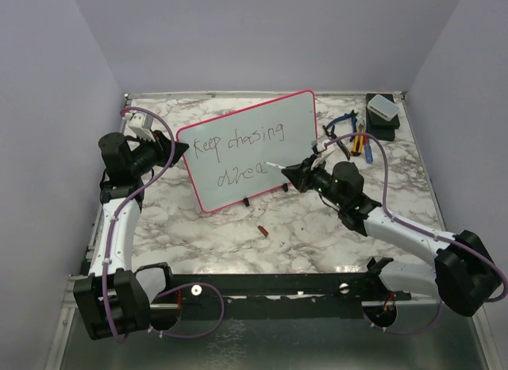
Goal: Write a sentence on the whiteboard
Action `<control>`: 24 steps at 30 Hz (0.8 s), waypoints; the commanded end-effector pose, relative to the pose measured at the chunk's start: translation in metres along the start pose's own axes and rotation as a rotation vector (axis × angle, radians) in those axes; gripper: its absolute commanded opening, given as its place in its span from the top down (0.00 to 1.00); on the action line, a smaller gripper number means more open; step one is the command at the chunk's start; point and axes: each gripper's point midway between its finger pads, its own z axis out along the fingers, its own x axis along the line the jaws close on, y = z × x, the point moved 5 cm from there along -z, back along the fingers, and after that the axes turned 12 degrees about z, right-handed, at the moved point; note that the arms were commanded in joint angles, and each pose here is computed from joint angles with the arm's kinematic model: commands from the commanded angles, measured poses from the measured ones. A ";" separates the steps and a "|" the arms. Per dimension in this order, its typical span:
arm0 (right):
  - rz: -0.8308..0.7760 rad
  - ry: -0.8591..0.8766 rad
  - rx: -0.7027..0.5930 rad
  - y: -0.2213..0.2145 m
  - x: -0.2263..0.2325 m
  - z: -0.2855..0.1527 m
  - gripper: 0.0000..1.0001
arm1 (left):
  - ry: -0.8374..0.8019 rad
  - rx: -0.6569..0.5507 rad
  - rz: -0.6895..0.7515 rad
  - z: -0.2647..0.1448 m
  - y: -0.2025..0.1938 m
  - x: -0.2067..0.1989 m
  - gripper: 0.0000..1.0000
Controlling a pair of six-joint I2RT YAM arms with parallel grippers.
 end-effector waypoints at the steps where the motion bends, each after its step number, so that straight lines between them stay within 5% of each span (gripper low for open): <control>1: 0.021 0.035 0.000 -0.002 0.003 0.006 0.99 | 0.017 0.013 -0.001 -0.001 -0.008 0.001 1.00; 24: 0.054 -0.086 -0.015 -0.010 -0.017 0.018 0.99 | 0.013 0.010 0.001 -0.002 -0.007 0.001 1.00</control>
